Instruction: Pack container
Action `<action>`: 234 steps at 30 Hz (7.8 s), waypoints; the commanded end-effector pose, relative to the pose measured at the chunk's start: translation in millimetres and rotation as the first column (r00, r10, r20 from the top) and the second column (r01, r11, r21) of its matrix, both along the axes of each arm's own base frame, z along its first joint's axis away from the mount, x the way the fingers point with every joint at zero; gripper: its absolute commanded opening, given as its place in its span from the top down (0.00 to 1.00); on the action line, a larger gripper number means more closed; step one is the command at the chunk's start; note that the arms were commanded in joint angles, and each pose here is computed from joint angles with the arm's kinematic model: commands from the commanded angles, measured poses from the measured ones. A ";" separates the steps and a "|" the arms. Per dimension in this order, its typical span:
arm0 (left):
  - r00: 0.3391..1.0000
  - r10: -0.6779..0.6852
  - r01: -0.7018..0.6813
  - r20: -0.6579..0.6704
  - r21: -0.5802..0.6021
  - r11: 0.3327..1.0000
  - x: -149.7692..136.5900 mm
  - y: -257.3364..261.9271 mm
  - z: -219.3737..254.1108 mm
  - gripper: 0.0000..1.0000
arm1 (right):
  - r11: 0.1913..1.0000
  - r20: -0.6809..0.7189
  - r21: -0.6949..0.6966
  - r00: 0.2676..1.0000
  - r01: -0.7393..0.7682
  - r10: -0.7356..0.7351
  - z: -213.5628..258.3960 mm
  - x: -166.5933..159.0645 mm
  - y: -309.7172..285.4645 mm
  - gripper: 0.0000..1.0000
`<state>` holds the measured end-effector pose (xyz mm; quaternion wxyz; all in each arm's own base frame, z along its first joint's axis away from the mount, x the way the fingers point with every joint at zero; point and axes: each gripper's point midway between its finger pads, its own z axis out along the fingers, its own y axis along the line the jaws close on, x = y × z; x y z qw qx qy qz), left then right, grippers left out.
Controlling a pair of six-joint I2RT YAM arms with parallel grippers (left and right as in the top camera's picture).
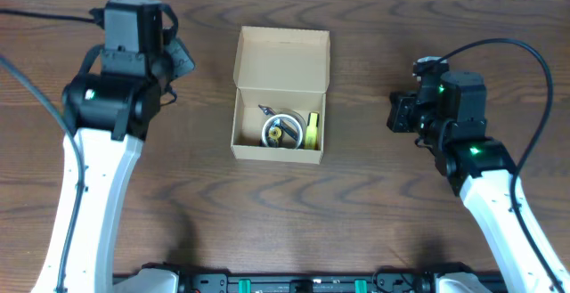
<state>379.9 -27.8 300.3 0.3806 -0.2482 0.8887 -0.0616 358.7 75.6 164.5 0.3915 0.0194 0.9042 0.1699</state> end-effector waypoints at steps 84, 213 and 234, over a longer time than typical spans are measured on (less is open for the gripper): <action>0.695 -0.703 0.455 -0.153 -0.664 0.594 82.2 -111.1 -174.8 0.94 | 0.811 0.073 0.480 0.936 -0.336 0.345 -2.1 89.8 130.4 0.99; 0.949 -0.309 0.316 -0.066 0.194 0.929 -170.9 37.3 31.8 0.05 | 0.944 0.045 -0.298 0.985 -0.144 0.164 92.7 -164.6 -39.5 0.01; 0.922 -0.330 0.248 0.201 0.347 0.904 -159.4 36.8 -50.4 0.05 | 0.944 0.045 -0.298 0.985 -0.144 0.164 92.7 -164.6 -39.5 0.01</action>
